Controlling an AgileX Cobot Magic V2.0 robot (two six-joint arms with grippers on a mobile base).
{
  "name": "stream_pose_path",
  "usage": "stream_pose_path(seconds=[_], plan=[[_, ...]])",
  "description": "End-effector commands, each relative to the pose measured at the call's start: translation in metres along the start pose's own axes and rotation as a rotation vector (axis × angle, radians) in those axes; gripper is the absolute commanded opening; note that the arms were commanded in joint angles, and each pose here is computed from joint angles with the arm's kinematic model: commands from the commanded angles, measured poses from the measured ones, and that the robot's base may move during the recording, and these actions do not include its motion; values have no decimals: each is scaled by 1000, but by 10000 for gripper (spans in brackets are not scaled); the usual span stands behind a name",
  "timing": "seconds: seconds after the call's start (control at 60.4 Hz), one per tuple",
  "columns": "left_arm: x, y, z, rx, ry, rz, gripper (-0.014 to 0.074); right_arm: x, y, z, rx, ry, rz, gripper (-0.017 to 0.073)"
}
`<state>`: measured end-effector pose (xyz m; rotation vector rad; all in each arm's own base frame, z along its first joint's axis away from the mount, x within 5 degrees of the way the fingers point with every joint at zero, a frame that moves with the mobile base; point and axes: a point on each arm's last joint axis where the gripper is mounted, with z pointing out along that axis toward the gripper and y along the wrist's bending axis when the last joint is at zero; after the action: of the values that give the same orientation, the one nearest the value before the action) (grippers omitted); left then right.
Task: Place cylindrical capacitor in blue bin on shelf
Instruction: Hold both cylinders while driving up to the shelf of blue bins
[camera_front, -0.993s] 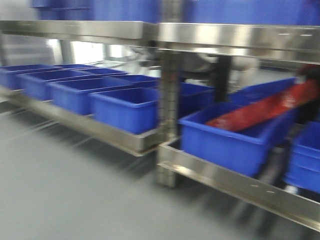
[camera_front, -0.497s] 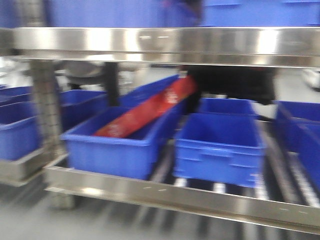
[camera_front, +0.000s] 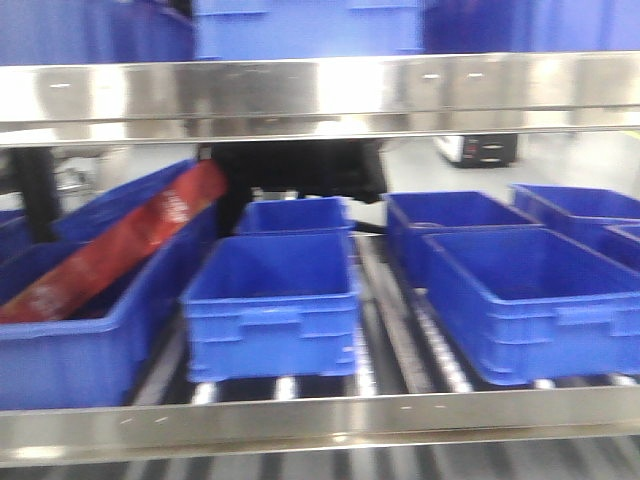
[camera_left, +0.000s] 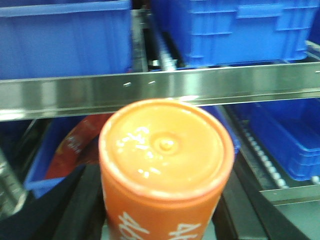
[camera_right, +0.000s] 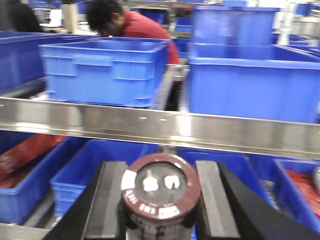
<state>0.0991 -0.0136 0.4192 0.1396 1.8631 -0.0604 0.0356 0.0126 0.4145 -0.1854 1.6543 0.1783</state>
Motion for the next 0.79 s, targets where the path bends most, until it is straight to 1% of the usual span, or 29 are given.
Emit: stream_pose_path(seconds=[0.0, 0.778], plan=[[-4, -1, -2, 11, -35, -7, -111, -4, 0, -2, 3, -32, -4, -162], [-4, -1, -2, 11, -35, -7, -111, -4, 0, -2, 3, -32, -4, -162]])
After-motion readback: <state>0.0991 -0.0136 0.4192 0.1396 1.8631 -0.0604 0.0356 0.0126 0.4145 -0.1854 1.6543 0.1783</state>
